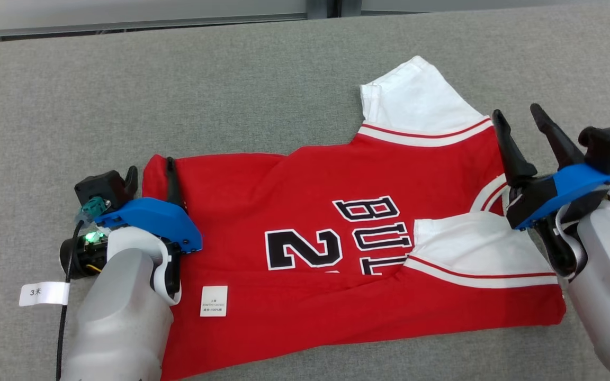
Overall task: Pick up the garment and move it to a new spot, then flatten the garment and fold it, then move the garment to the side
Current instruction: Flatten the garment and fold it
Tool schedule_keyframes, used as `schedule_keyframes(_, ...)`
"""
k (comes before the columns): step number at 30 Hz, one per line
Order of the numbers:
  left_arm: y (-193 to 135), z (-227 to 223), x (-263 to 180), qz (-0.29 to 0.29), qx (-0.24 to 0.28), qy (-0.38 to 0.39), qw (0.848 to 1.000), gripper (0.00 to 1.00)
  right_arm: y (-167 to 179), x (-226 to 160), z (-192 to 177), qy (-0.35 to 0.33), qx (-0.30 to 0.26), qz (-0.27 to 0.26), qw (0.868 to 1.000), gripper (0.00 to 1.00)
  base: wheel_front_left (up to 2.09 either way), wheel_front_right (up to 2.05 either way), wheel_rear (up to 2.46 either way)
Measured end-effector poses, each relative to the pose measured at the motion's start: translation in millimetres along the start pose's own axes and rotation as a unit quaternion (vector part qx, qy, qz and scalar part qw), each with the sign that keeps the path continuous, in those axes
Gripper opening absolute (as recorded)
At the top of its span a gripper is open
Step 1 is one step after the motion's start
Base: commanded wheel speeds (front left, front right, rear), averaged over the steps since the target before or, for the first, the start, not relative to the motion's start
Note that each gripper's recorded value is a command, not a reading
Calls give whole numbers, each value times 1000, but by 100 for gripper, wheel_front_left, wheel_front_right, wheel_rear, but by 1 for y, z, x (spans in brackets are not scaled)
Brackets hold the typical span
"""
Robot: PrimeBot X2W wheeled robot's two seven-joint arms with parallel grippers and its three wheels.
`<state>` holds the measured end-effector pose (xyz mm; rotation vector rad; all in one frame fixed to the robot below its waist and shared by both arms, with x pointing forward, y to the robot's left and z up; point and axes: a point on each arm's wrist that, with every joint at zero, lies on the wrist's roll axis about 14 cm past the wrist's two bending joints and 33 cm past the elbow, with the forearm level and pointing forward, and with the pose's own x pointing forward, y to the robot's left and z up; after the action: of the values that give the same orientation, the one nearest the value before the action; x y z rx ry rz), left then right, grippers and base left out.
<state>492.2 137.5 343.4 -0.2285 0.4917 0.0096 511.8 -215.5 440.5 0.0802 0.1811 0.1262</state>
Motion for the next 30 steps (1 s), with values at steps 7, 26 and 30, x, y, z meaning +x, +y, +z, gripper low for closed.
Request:
schedule_keyframes(7,10,7,-6,2,-5,-15,1000,100,13,25,6,7,-19,26,999,100,0,0,0)
schedule_keyframes(26,-13,0,13,-64,19,-1,998,0,14,101,-13,141,-68,40,987,100,0,0,0)
schedule_keyframes(30,-15,0,17,-68,19,-5,998,0,15,117,-30,175,-57,43,982,100,0,0,0)
